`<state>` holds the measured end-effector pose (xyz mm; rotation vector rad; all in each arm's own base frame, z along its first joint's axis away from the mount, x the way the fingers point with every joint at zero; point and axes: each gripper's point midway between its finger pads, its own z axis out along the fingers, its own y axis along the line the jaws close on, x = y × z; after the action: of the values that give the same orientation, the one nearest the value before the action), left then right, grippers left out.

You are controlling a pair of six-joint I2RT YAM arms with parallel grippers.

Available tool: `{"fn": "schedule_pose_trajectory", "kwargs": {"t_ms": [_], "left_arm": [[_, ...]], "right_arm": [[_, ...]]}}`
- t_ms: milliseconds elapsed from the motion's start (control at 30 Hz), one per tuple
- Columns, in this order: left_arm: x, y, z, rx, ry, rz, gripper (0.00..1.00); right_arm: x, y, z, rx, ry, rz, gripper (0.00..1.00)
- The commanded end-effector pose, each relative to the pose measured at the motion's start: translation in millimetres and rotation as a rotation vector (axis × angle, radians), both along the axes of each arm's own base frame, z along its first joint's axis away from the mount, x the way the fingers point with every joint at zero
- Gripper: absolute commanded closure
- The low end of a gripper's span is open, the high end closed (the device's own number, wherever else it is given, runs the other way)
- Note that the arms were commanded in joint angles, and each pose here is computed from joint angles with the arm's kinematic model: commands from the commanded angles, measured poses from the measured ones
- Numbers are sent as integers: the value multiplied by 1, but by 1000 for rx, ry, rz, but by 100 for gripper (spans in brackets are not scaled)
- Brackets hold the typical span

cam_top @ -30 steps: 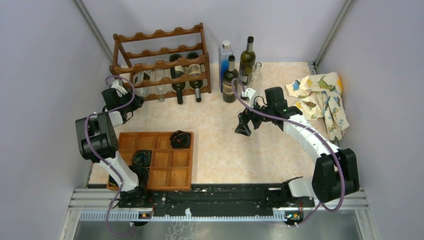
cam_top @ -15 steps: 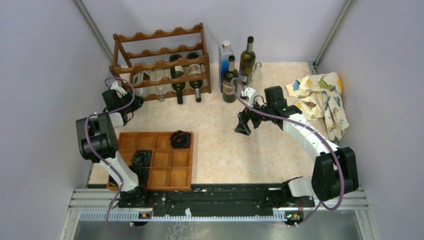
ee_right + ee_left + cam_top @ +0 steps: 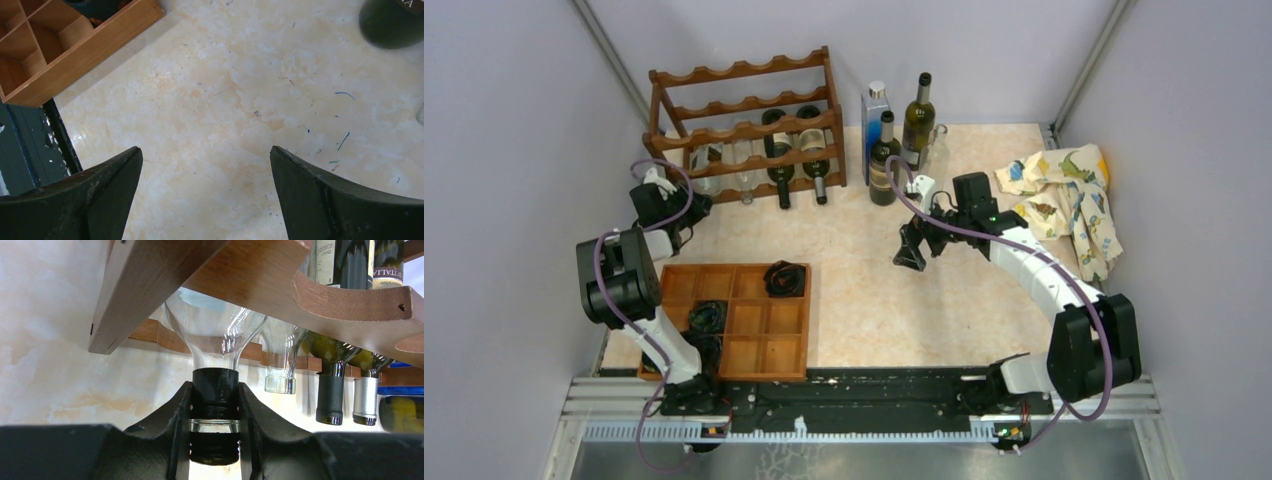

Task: Put the wine bottle on the wine rack
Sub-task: Place the wine bottle in the wine rack.

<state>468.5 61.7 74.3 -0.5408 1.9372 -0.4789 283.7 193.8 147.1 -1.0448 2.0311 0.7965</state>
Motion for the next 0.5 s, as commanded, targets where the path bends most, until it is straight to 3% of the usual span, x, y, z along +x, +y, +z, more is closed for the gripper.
{"fn": "schedule_pose_trajectory", "kwargs": {"t_ms": [0,467], "left_arm": [[-26,3,-36,-46,145,68,100],[-37,2,-49,-132,265,130,100]], "right_arm": [[15,5,22,28,-81,16,4],[16,5,24,30,-88,18,4]]}}
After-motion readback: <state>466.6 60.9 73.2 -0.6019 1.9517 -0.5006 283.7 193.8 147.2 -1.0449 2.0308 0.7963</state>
